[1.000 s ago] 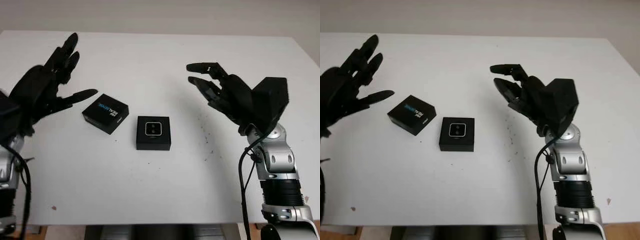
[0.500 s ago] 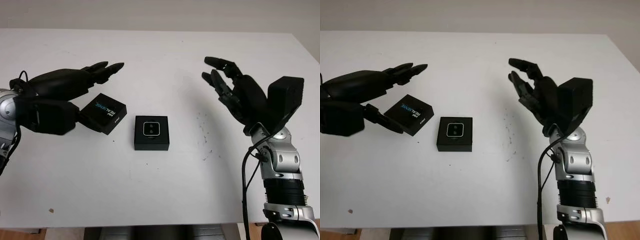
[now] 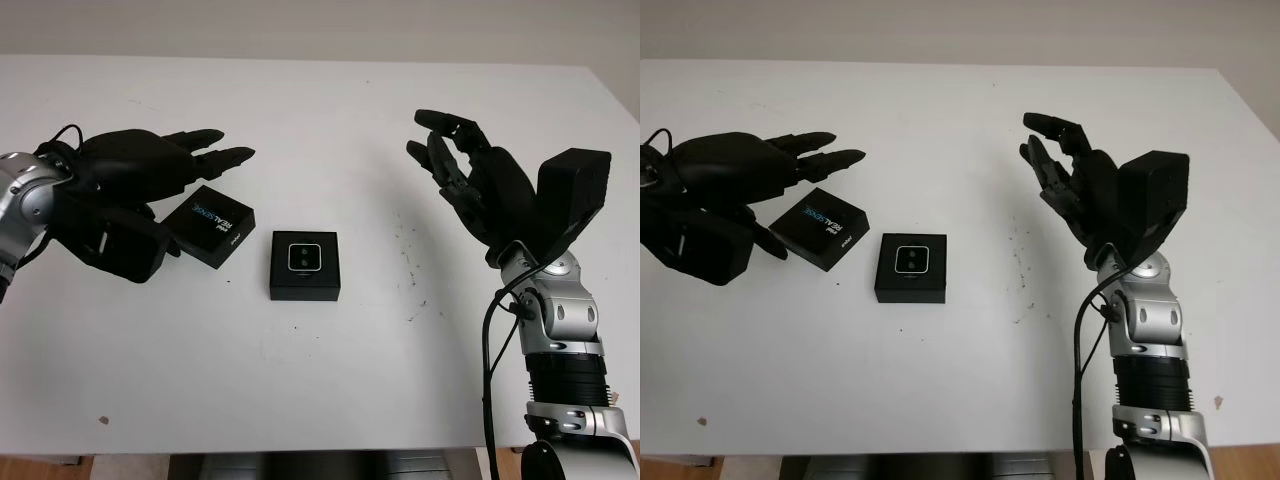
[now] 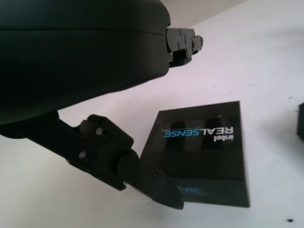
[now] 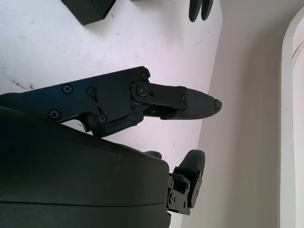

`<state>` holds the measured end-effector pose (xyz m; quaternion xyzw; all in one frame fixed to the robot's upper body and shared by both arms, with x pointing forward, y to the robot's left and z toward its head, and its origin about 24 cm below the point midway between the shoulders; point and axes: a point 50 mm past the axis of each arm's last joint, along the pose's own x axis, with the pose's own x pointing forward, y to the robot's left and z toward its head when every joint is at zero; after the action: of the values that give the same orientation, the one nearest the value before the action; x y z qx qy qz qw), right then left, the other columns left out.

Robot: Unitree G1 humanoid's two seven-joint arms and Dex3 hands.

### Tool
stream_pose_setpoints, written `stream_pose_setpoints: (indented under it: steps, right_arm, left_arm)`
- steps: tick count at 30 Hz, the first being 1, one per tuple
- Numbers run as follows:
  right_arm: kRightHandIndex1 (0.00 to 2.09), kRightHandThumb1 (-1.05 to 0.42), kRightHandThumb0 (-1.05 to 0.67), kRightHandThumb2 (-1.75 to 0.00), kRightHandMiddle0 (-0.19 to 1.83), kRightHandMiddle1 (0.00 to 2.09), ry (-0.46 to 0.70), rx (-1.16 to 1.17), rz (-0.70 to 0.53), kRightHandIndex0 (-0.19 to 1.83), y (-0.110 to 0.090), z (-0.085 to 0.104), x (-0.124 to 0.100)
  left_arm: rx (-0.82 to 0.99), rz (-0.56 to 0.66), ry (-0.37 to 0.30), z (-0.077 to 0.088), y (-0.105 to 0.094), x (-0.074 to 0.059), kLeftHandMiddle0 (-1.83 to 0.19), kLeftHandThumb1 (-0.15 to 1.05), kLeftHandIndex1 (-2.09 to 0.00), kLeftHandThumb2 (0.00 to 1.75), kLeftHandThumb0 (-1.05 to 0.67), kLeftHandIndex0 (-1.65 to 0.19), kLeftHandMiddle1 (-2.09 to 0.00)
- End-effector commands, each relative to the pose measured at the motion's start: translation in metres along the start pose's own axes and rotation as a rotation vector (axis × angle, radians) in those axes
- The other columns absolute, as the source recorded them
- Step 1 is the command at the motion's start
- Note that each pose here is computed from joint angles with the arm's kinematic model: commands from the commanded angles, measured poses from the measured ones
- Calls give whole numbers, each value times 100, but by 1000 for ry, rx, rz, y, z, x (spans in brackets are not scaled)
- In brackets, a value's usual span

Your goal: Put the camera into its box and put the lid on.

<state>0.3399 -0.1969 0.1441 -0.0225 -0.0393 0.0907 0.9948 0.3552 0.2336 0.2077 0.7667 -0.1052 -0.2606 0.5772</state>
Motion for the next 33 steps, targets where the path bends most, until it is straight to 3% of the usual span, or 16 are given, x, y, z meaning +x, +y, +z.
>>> stream_pose_setpoints:
  steps: [1,9,17,30,33]
  right_arm:
    - [32,-105,-61,-51,-18,95,-6,-16,0,10,-2,1,-1]
    - [30,-105,-60,-51,-17,94,-2,-27,-15,12,-1,0,-2]
    - [29,-105,-59,-49,-18,95,7,-35,-24,13,1,1,-2]
    - [27,-105,-57,-51,-15,95,16,-43,-38,16,1,2,-3]
    - [26,-105,-57,-50,-14,96,16,-43,-42,17,1,2,-3]
  left_arm:
    - [5,23,-5,0,5,6,11,75,-6,5,-46,10,-6]
    - [-70,6,-48,0,0,14,6,77,-7,6,-45,7,-7]
    - [-180,-58,-41,1,-8,17,0,81,-7,6,-46,5,-8]
    - [-191,-95,-68,8,-20,17,-35,81,-19,6,-34,-24,-18]
    - [-158,-101,-71,9,-21,17,-12,83,-53,6,-38,-19,-69]
